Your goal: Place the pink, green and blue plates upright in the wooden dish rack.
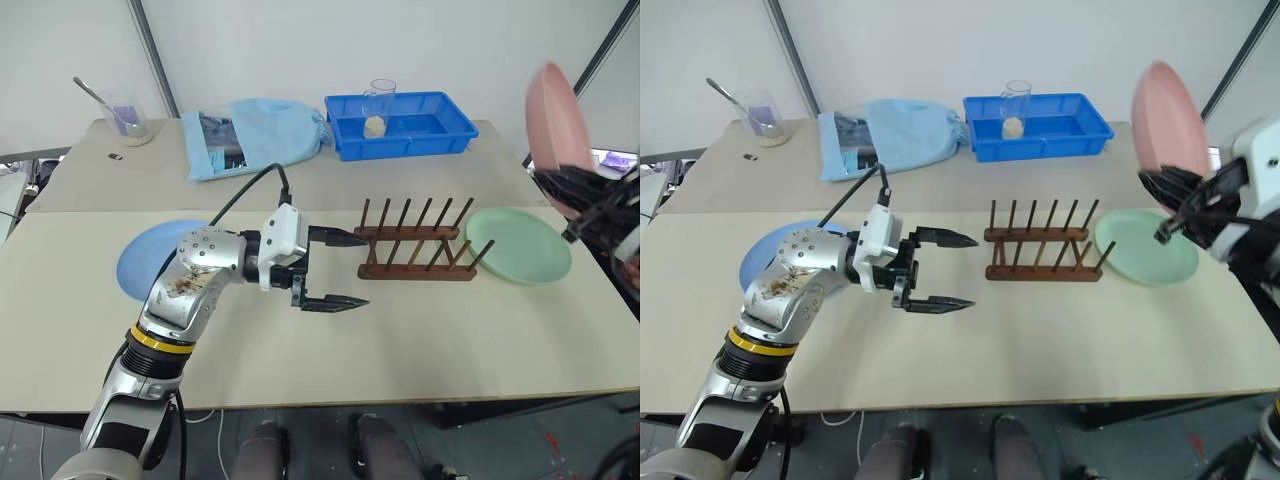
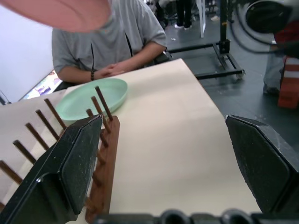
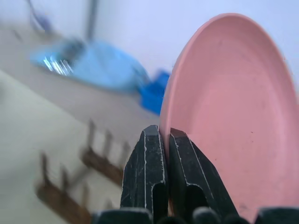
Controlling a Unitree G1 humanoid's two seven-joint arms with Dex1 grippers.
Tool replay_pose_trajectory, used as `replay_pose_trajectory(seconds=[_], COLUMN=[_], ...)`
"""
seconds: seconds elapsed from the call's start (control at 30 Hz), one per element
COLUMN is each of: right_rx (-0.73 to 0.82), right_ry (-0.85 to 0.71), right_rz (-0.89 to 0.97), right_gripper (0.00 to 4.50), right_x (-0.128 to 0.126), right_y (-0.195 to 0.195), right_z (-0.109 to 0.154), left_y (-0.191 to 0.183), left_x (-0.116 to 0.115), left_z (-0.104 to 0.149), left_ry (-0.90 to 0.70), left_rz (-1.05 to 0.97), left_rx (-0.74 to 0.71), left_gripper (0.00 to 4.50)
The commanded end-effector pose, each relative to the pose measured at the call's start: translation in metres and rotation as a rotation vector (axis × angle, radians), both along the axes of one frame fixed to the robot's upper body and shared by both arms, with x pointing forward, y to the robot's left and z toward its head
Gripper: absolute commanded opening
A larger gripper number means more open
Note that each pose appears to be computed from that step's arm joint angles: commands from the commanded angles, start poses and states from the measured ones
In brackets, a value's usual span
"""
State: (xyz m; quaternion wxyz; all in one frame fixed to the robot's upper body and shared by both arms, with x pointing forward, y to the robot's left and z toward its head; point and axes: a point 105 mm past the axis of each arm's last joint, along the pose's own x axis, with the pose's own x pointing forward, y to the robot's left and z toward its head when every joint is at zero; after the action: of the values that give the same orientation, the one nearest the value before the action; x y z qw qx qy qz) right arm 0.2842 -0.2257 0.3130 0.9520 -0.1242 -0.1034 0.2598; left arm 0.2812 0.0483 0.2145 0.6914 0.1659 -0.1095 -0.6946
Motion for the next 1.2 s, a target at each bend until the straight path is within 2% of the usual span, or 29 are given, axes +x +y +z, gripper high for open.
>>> replay_pose_trajectory(seconds=[0.03,0.2,0.33,0.77,1.2], right_rx=[0.234,0.42,0.489,0.521,0.513], right_ry=[0.055,0.181,0.249,0.371,0.446], right_rz=[0.119,0.262,0.298,0.298,0.249], right_gripper=[0.02,0.02,0.02,0.02,0.02], right_x=[0.005,0.007,0.008,0.008,0.016], right_y=[-0.007,-0.01,-0.015,-0.024,-0.048], right_z=[0.012,0.008,0.002,-0.018,-0.034], left_y=[0.001,0.003,0.004,0.002,-0.001], left_x=[-0.006,-0.012,-0.015,-0.018,-0.018], left_z=[0.017,0.018,0.022,0.036,0.037], left_ry=[-0.033,-0.002,0.014,0.051,0.032], left_rz=[-0.018,-0.027,-0.035,-0.077,-0.085], left_rx=[-0.035,-0.038,-0.043,-0.073,-0.078], left_gripper=[4.5,4.5,4.5,4.5,4.5])
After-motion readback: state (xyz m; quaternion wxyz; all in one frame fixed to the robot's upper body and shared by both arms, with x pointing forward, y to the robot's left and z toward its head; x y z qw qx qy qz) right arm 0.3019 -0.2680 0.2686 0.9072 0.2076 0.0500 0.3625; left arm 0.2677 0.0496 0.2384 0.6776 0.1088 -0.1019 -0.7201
